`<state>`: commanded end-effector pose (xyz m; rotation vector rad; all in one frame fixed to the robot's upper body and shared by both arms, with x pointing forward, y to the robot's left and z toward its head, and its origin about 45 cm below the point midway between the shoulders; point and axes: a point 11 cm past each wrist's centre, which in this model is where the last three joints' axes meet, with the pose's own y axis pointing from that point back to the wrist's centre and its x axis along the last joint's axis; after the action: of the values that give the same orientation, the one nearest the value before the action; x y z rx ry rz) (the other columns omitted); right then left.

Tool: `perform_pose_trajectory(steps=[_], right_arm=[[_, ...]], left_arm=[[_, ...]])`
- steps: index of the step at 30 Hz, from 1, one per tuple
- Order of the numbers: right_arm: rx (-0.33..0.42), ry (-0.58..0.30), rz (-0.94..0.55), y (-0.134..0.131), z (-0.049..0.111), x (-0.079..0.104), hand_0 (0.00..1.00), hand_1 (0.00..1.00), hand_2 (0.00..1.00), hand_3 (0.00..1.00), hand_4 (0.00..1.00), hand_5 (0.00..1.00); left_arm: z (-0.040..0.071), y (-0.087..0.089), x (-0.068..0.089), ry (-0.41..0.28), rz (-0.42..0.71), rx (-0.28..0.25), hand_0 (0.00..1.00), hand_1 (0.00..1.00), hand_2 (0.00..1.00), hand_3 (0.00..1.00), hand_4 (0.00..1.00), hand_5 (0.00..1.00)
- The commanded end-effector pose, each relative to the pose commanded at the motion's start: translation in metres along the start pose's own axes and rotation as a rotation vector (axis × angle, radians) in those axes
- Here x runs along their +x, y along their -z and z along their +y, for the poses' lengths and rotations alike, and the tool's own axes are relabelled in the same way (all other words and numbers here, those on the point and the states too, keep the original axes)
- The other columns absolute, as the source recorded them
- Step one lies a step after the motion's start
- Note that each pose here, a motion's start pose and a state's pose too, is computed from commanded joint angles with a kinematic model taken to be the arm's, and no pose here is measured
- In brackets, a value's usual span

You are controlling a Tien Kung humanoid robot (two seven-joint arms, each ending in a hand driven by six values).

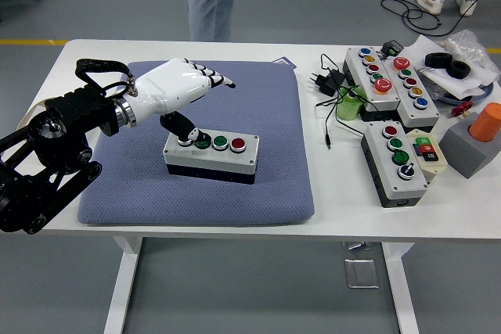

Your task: Pick up the button,place it on the desk,press the button,press the button

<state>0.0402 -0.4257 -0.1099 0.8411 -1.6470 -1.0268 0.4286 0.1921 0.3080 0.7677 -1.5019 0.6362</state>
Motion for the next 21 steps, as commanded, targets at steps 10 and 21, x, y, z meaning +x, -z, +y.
perform_pose_trajectory(steps=[10, 21], right_arm=[[-0.001, -0.010, -0.029, -0.004, 0.000, 0.002, 0.685, 0.646, 0.674, 0.599, 0.317, 0.092], [0.003, -0.012, -0.039, 0.000, 0.000, 0.001, 0.684, 0.645, 0.671, 0.598, 0.316, 0.097]], left_arm=[[0.019, -0.018, 0.018, -0.079, 0.030, 0.023, 0.252, 0.200, 0.212, 0.820, 0.571, 0.002], [0.034, -0.030, 0.005, 0.049, 0.062, 0.089, 0.045, 0.002, 0.018, 0.772, 0.343, 0.002]])
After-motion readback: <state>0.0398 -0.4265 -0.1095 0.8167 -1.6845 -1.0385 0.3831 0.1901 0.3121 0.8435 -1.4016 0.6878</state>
